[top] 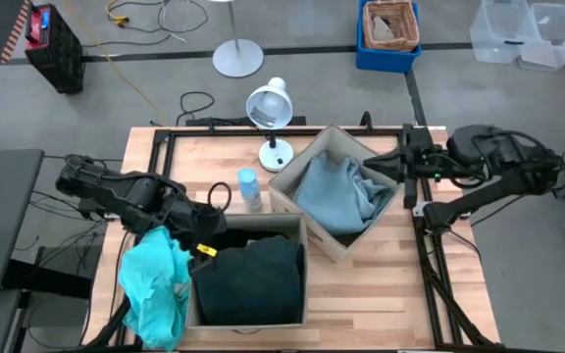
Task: Sort clothes
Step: Put the blue shorts into the top laundry bin
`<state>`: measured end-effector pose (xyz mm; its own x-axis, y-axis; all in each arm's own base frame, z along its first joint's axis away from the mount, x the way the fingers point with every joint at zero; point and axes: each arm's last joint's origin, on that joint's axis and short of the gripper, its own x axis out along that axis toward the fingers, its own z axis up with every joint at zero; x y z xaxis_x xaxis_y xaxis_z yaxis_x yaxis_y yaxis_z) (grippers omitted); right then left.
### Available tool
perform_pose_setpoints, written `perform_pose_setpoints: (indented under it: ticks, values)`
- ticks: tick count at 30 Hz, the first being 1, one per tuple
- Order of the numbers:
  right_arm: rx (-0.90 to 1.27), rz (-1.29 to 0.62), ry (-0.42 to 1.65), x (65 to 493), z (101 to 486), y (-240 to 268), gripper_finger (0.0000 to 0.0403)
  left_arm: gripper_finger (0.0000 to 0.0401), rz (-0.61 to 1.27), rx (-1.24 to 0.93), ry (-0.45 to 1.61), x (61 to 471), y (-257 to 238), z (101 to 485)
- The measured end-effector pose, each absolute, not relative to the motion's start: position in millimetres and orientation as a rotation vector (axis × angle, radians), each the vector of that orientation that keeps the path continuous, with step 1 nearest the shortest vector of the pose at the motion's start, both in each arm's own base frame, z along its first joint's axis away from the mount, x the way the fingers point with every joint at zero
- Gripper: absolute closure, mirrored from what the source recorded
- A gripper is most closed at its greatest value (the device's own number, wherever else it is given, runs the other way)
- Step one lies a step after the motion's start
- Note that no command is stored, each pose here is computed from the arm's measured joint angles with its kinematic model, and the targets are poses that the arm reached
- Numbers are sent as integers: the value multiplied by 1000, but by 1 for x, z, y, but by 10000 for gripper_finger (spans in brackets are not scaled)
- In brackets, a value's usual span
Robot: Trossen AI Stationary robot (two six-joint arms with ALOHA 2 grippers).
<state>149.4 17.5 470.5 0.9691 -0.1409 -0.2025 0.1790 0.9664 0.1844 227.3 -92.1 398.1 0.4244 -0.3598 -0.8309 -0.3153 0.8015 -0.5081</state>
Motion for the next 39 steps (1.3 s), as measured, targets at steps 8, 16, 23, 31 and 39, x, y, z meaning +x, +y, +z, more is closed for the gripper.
perform_pose_setpoints:
  ticks: [8, 16, 23, 31, 39]
  values:
    - [191, -158, 221, 155, 467, 20, 388, 150, 63, -798, 1486, 195, -99, 392]
    - [177, -163, 264, 171, 460, 23, 388, 150, 246, -853, 1631, 184, -110, 373]
    - [178, -164, 270, 177, 459, 24, 388, 150, 410, -783, 1765, 173, -128, 334]
    - [182, -162, 254, 177, 460, 24, 388, 149, 417, -787, 1774, 169, -147, 295]
    - [185, -163, 254, 177, 460, 24, 388, 149, 425, -829, 1805, 163, -157, 257]
